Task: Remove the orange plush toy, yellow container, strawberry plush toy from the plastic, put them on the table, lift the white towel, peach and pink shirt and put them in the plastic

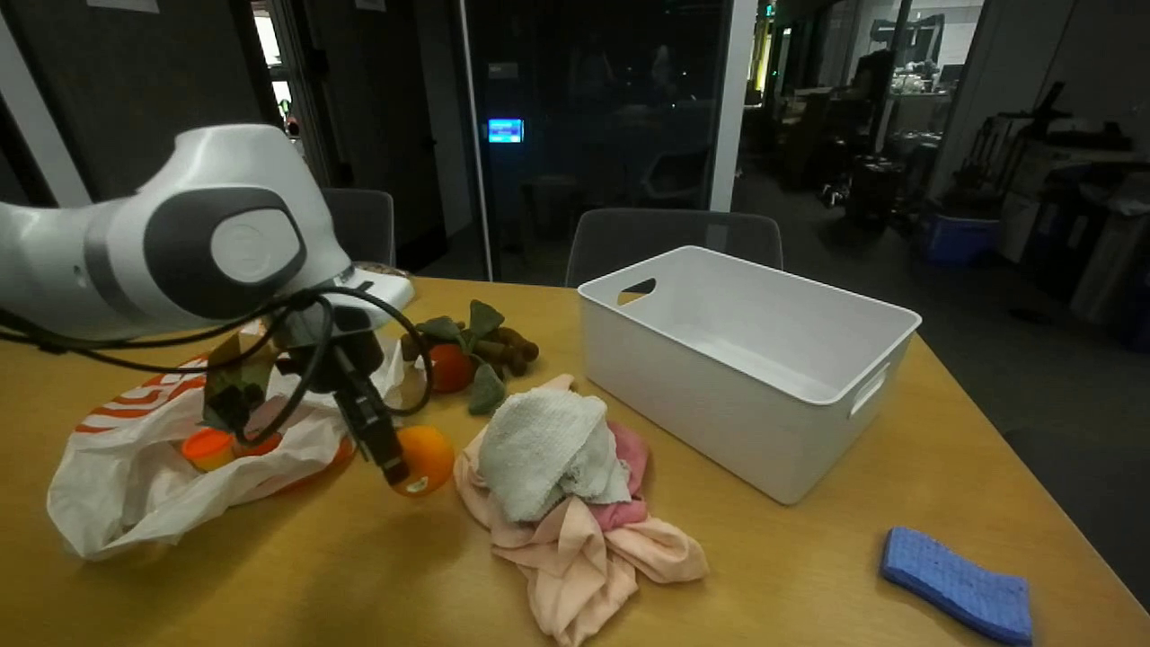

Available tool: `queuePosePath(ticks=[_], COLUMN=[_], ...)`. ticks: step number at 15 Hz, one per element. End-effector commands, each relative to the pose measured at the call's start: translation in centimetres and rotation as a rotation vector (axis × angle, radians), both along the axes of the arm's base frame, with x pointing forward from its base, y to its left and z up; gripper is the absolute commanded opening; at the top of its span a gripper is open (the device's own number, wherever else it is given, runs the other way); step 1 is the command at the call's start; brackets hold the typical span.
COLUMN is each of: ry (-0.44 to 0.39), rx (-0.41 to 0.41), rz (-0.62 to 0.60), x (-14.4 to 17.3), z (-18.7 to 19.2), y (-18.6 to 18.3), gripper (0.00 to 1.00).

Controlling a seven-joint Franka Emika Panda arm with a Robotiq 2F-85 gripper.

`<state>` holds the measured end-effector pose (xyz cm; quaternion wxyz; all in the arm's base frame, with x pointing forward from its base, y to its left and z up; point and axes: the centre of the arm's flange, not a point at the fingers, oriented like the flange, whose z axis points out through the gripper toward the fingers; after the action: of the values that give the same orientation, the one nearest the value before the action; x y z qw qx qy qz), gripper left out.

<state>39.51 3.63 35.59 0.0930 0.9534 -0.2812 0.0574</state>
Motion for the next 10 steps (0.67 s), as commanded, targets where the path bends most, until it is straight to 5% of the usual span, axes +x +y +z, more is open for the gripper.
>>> queuePosePath(ticks=[1,4,5,6,8,10], ry=[0.02,0.029,0.025,0.037,0.037,0.026], rx=[-0.026,-0.034,-0.029,-0.02,-0.021,-0.039], rz=[-0.037,-0.052,-0.069,-0.068,-0.059,-0.019], x=[2.9,3.7,3.9,3.8,3.1,1.7], z=[-3.3,-4.0,-3.7,-3.3,-1.6,0.4], y=[-0.4,-0.6,-0.7,-0.8,-0.2,1.4], gripper=[0.27,0.27,0.34,0.77,0.77,0.91])
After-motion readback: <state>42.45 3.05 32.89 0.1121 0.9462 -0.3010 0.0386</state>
